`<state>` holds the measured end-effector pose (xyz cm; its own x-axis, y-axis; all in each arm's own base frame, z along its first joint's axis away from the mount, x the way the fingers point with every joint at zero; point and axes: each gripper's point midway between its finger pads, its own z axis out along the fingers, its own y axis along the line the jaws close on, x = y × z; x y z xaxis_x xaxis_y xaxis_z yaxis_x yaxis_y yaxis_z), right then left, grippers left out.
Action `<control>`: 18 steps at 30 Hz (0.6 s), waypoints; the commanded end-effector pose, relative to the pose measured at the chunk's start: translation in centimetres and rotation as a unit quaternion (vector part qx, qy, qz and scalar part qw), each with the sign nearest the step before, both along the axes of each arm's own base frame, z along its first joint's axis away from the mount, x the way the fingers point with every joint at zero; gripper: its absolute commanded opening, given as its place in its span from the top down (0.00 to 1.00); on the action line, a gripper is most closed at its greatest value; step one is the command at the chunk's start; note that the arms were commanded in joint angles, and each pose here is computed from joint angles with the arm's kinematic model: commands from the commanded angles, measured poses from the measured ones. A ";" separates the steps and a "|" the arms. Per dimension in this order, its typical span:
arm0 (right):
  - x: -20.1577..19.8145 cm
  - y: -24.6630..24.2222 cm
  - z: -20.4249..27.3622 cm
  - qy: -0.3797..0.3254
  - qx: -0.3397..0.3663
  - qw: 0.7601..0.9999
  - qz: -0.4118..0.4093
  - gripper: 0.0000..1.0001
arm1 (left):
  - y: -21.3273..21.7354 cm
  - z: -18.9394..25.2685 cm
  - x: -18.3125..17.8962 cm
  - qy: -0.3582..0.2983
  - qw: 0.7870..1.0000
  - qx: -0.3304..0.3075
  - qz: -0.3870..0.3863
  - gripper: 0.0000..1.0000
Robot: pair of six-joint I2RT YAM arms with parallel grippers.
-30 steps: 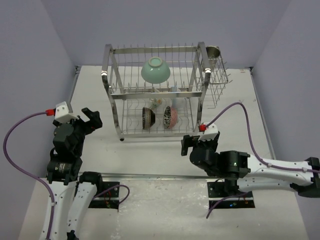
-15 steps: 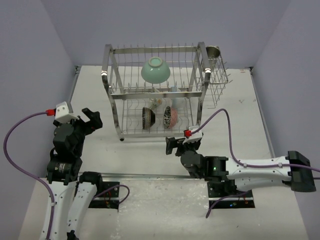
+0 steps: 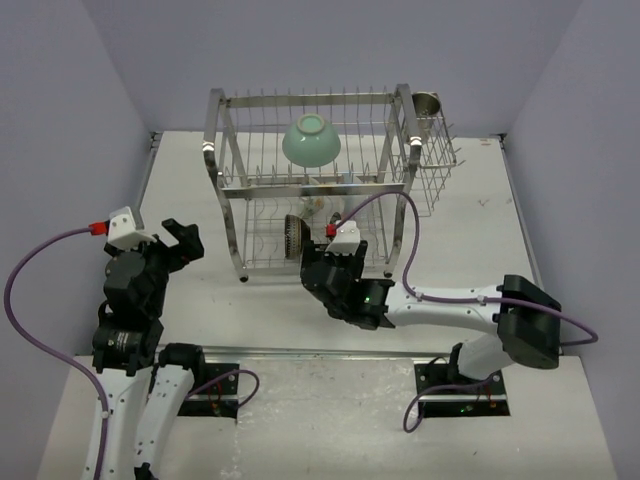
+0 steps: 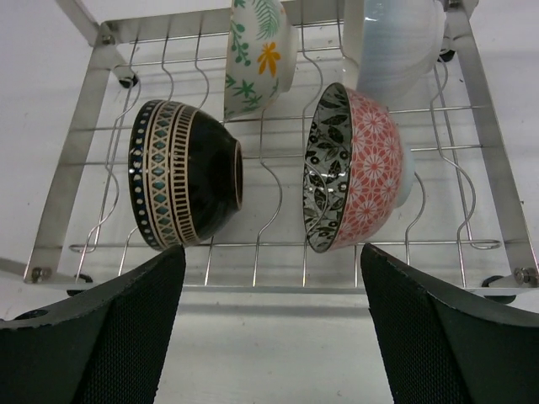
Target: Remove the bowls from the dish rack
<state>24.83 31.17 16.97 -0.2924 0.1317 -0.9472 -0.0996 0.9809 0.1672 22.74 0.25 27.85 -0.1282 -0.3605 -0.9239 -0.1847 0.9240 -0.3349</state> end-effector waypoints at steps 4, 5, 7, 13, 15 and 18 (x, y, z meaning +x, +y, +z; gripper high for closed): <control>1.4 -0.6 0.4 0.024 -0.003 0.997 -0.071 0.16 | -0.1 1.6 -0.3 -0.022 1.000 0.003 -0.007 0.00; 1.4 -0.5 0.1 0.027 -0.011 0.997 -0.074 0.16 | -0.2 1.5 -0.2 -0.022 1.000 0.003 -0.008 0.00; 1.7 0.0 -0.3 0.030 -0.022 0.996 -0.079 0.16 | -0.3 1.6 -0.2 -0.021 1.000 0.003 -0.011 0.00; 1.6 -1.6 -2.2 0.058 -0.032 0.987 -0.147 0.19 | 0.0 2.0 -0.7 -0.023 1.000 0.011 -0.007 0.00; 1.1 -3.1 -2.8 0.064 -0.064 0.982 -0.165 0.19 | 0.1 2.1 -0.8 -0.024 1.000 0.012 -0.006 0.00; 1.0 -4.5 -3.2 0.063 -0.073 0.975 -0.201 0.19 | 0.0 1.9 -0.8 -0.023 1.000 0.010 -0.009 0.00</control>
